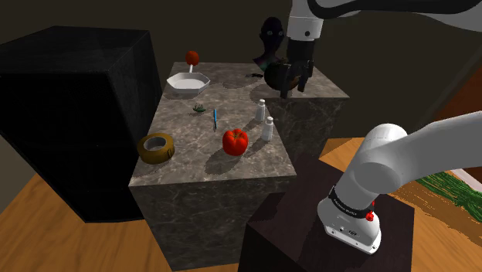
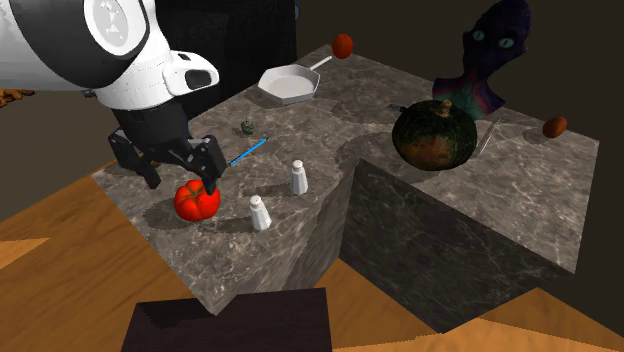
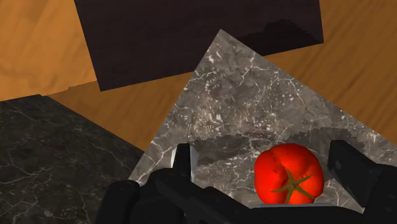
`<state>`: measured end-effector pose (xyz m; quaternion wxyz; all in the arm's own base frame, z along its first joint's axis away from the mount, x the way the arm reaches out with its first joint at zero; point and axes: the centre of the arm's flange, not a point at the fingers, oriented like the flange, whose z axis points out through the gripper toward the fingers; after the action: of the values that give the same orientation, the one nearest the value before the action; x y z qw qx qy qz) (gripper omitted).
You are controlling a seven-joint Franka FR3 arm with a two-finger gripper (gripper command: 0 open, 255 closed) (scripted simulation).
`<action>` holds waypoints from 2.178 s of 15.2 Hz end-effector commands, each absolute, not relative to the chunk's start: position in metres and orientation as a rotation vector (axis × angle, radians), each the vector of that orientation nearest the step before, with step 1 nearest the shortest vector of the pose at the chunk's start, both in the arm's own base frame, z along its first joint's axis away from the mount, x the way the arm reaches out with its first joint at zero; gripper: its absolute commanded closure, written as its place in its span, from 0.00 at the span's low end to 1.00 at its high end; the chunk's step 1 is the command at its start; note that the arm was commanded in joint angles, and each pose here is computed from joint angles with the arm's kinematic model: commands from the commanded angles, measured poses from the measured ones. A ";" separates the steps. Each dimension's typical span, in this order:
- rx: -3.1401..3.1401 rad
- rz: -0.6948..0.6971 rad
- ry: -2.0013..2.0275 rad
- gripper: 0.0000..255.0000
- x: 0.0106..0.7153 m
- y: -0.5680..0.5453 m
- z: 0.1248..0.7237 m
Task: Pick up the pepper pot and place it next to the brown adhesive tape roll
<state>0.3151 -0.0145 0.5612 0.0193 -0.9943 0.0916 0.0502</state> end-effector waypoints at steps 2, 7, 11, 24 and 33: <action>-3.092 0.149 0.283 0.00 0.323 -0.020 0.553; -3.122 0.115 0.277 0.00 0.360 -0.051 0.516; -3.146 0.088 0.273 0.00 0.392 -0.076 0.487; -3.221 -0.005 0.256 0.00 0.496 -0.160 0.401; -3.232 -0.019 0.253 0.00 0.512 -0.177 0.352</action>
<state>0.5116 -0.1767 0.3575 -0.0501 -0.9957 0.0781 -0.0056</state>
